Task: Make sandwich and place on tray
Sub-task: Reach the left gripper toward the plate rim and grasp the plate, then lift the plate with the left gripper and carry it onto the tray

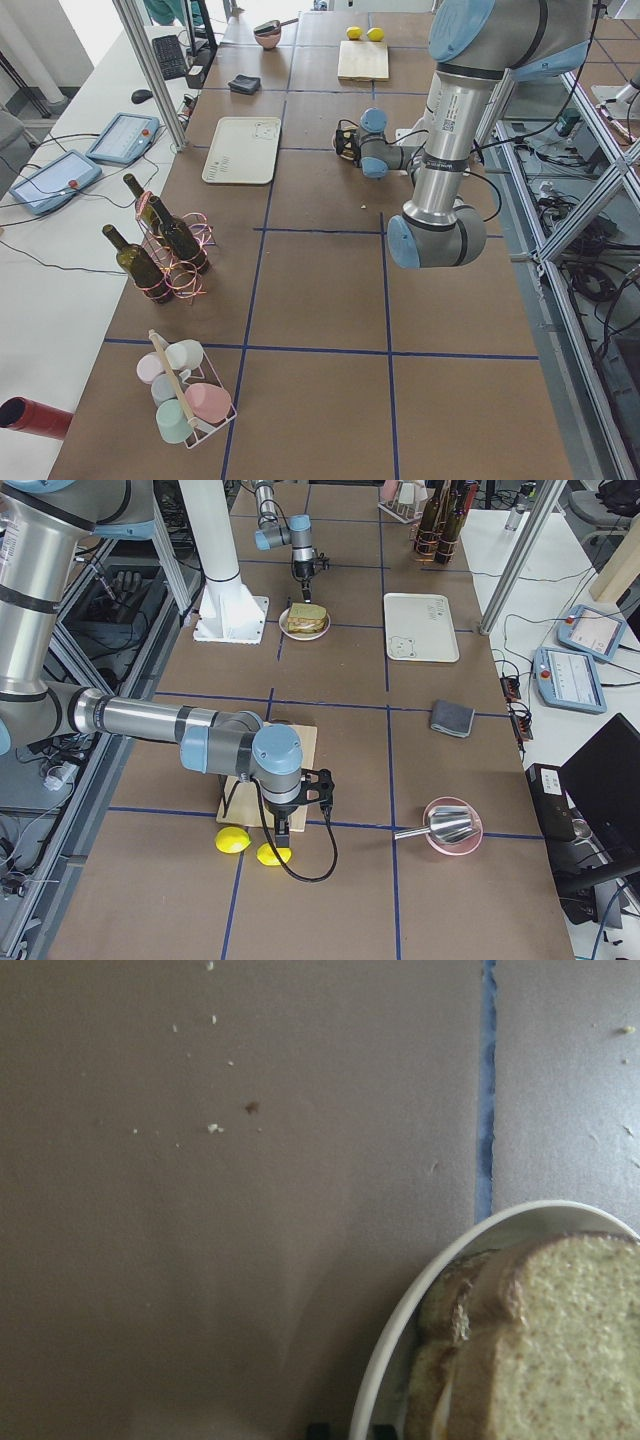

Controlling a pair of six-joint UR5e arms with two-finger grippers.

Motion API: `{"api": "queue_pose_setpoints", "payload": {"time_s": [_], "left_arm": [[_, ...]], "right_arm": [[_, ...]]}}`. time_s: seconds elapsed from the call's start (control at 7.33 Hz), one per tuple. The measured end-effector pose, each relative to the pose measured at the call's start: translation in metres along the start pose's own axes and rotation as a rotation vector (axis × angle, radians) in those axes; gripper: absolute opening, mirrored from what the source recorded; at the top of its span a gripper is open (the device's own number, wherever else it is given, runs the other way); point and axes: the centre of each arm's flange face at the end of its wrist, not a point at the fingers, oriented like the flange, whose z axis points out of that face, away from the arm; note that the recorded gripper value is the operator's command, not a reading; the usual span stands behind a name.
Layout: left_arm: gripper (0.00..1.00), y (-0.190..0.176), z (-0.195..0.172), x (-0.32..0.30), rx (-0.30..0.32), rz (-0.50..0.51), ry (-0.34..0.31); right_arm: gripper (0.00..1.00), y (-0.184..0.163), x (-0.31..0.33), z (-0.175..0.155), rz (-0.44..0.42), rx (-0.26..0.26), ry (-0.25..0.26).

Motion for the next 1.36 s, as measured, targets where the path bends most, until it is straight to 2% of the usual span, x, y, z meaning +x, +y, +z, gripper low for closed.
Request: {"api": "queue_pose_setpoints", "payload": {"time_s": [0.14,0.27,0.68,0.95,1.36], "left_arm": [[0.06,0.002,0.002,0.0,-0.002,0.001,-0.001],[0.0,0.003,0.002,0.002,-0.003,0.002,0.002],[0.0,0.003,-0.001,0.006,-0.006,0.01,0.009],[0.0,-0.01,-0.01,0.01,0.006,0.011,0.023],[0.0,-0.085,-0.042,0.024,0.041,-0.007,0.036]], "right_arm": [[1.0,-0.001,0.0,0.0,0.0,0.0,0.0],[1.0,-0.001,0.0,0.0,0.0,0.0,0.0],[1.0,-0.002,0.0,0.0,0.0,0.001,0.0],[1.0,-0.002,0.001,0.001,0.0,-0.001,0.0],[1.0,0.0,0.004,0.004,0.004,-0.008,0.0]]}}
